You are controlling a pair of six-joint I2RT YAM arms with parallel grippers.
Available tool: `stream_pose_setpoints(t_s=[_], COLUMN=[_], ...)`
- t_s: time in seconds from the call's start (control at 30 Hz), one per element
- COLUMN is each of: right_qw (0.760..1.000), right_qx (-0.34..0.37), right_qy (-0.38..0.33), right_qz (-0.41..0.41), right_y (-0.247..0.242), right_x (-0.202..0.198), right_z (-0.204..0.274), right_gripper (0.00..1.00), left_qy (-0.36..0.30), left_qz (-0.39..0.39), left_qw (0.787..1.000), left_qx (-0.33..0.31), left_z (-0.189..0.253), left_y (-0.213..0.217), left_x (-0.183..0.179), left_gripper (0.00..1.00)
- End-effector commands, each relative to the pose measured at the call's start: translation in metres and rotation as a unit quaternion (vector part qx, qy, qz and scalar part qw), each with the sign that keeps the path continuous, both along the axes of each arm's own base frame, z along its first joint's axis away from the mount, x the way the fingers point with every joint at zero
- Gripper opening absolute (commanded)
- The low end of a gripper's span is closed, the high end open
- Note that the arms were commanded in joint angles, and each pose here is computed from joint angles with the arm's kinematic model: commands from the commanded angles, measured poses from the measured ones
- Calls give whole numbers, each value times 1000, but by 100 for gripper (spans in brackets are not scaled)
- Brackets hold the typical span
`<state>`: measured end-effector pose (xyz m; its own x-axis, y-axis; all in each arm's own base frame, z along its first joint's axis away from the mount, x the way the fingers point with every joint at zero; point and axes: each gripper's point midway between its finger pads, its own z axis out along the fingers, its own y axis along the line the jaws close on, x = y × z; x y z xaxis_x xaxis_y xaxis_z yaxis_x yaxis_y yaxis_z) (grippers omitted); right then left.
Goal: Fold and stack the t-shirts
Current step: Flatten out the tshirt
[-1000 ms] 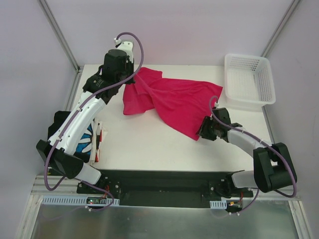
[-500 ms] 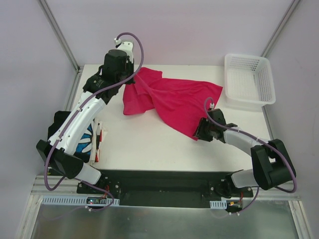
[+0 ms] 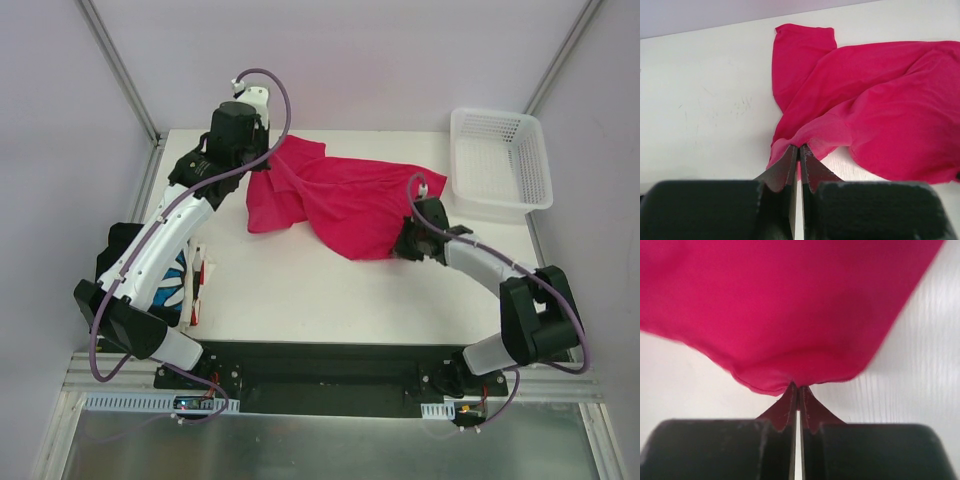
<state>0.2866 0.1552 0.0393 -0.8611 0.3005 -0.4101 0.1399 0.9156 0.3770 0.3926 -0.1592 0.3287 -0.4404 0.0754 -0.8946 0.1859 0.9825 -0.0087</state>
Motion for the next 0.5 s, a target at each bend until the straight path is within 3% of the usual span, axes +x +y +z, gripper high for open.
stream_pose_setpoints(t_s=[0.0,0.07,0.1,0.13,0.2,0.23,0.37,0.43,0.47], right_qw=[990,980,968,963,947,931,879,821,808], right_qx=[0,-52,-56,-70,-107,-106,-113,-128,-138], right_qy=[-140,-186,-236,-251,-297,-344,-461,-555,-572], right_qz=[-24,-42,-58,-59,-56,-55,-40,-34,-29], right_y=[-5,-25,-33,-39,-53,-55,-58,-64,-61], right_x=[99,134,159,173,190,197,168,133,122], right_z=[108,143,196,209,253,299,389,452,454], right_gripper=[1,1,1,1,1,1,1,1,1], left_qy=[-63,-84,-100,-114,-143,-161,-257,-328,-353], left_qz=[24,35,39,42,44,43,15,2,-1], left_qw=[998,996,994,993,989,986,966,944,935], left_qx=[2,3,5,1,0,0,-8,-25,-22], left_z=[42,57,66,75,91,104,157,189,199], left_y=[18,28,33,38,48,51,56,60,64], left_x=[7,7,9,7,12,7,-20,-45,-55], left_gripper=[0,0,0,0,0,0,0,0,0])
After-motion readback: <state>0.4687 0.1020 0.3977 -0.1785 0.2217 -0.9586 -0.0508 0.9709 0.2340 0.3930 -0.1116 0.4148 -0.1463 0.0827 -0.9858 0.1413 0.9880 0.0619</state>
